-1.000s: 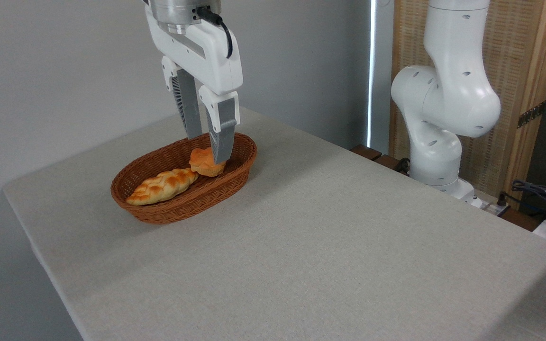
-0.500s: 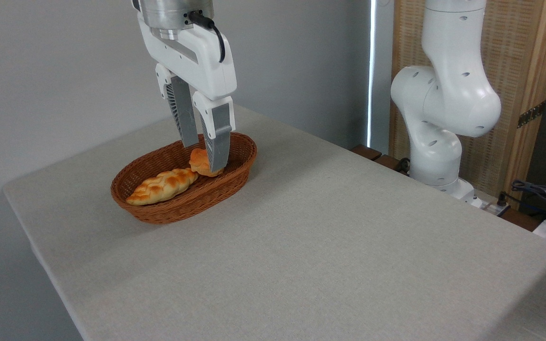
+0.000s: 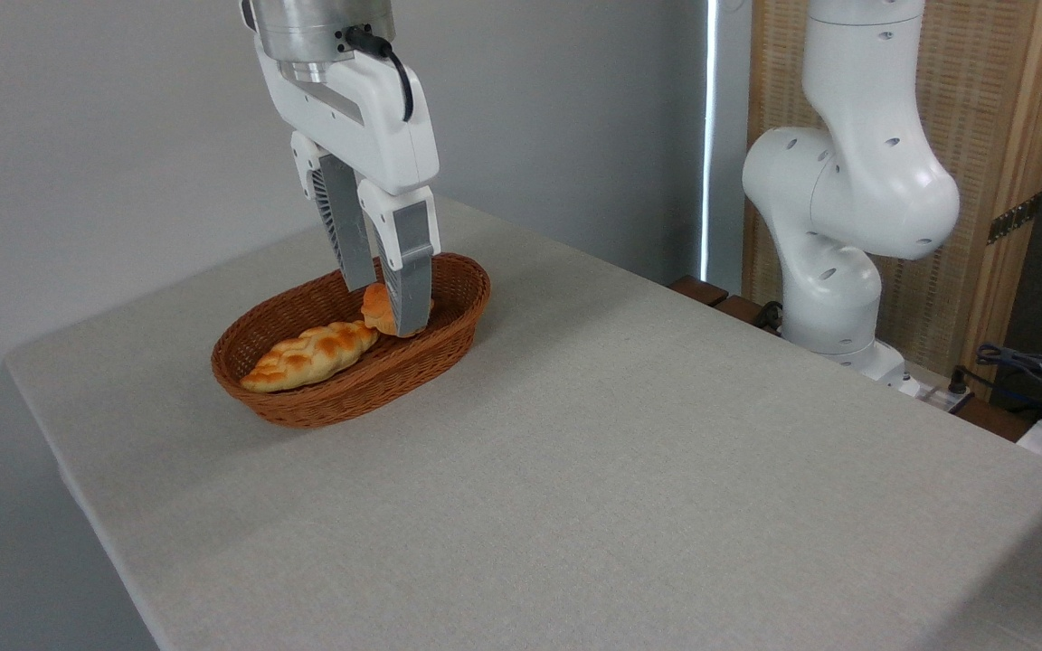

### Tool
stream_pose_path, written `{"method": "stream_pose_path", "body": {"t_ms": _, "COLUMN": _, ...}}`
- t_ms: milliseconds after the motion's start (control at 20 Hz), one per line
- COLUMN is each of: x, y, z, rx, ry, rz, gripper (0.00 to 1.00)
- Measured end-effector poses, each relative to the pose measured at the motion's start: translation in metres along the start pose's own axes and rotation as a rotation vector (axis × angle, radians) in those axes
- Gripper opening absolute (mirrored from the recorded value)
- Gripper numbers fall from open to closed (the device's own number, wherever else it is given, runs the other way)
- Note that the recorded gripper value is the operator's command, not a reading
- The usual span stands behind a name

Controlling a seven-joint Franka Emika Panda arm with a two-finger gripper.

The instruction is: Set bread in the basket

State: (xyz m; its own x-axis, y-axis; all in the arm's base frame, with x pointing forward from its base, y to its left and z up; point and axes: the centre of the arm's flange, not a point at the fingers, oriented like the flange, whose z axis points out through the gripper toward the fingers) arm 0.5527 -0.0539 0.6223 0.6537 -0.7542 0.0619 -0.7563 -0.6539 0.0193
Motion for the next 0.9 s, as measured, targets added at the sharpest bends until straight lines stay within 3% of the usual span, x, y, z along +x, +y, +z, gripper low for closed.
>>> {"method": "stream_pose_path", "body": {"t_ms": 900, "x": -0.0094, "y": -0.0091, "z": -0.0008, "rx": 0.037, "ry": -0.038, "rz": -0.023, "gripper": 1.00}}
